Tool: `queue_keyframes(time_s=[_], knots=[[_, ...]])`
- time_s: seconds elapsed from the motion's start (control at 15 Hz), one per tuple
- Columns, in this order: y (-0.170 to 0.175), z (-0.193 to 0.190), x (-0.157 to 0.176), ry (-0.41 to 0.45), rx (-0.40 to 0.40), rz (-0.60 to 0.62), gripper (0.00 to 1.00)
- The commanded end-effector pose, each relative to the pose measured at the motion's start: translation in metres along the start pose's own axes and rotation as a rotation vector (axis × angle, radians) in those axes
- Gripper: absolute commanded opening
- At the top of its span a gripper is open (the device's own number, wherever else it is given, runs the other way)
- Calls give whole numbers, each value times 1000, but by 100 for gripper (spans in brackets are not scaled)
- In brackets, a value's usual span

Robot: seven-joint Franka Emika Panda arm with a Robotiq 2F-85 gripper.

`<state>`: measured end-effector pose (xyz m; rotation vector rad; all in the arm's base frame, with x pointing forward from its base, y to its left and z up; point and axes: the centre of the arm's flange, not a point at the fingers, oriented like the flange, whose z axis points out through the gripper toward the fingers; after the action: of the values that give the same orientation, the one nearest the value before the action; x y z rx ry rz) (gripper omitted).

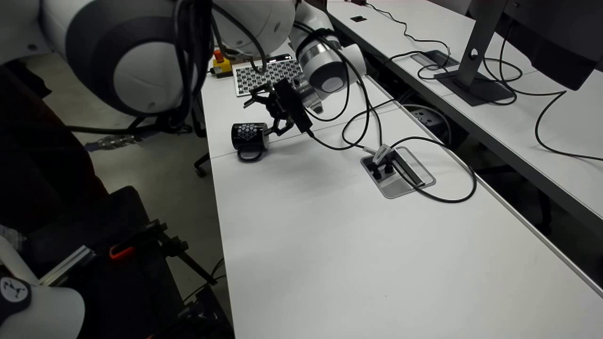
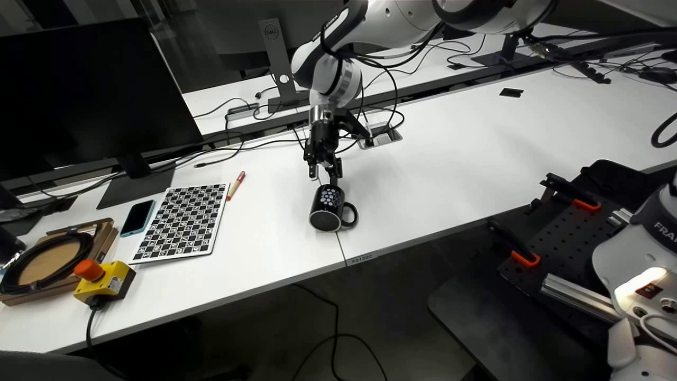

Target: Pick the cup and put it upright on the table

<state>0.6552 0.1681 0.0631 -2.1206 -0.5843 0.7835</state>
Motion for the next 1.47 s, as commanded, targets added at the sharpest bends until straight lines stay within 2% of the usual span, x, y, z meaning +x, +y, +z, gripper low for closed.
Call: queue_keyframes(time_s=[0.0, 0.47, 0.53, 0.6, 0.73, 1.2, 1.33, 1.4], knots=[[0, -4, 12, -18, 25, 8, 100], [1, 0, 13, -29, 41, 8, 100], [1, 0, 13, -29, 42, 7, 97], [0, -1, 13, -28, 42, 7, 74], [0, -1, 13, -28, 43, 6, 69], [2, -2, 14, -22, 45, 13, 15], [3, -1, 14, -19, 46, 19, 1], [3, -2, 14, -16, 48, 20, 0]])
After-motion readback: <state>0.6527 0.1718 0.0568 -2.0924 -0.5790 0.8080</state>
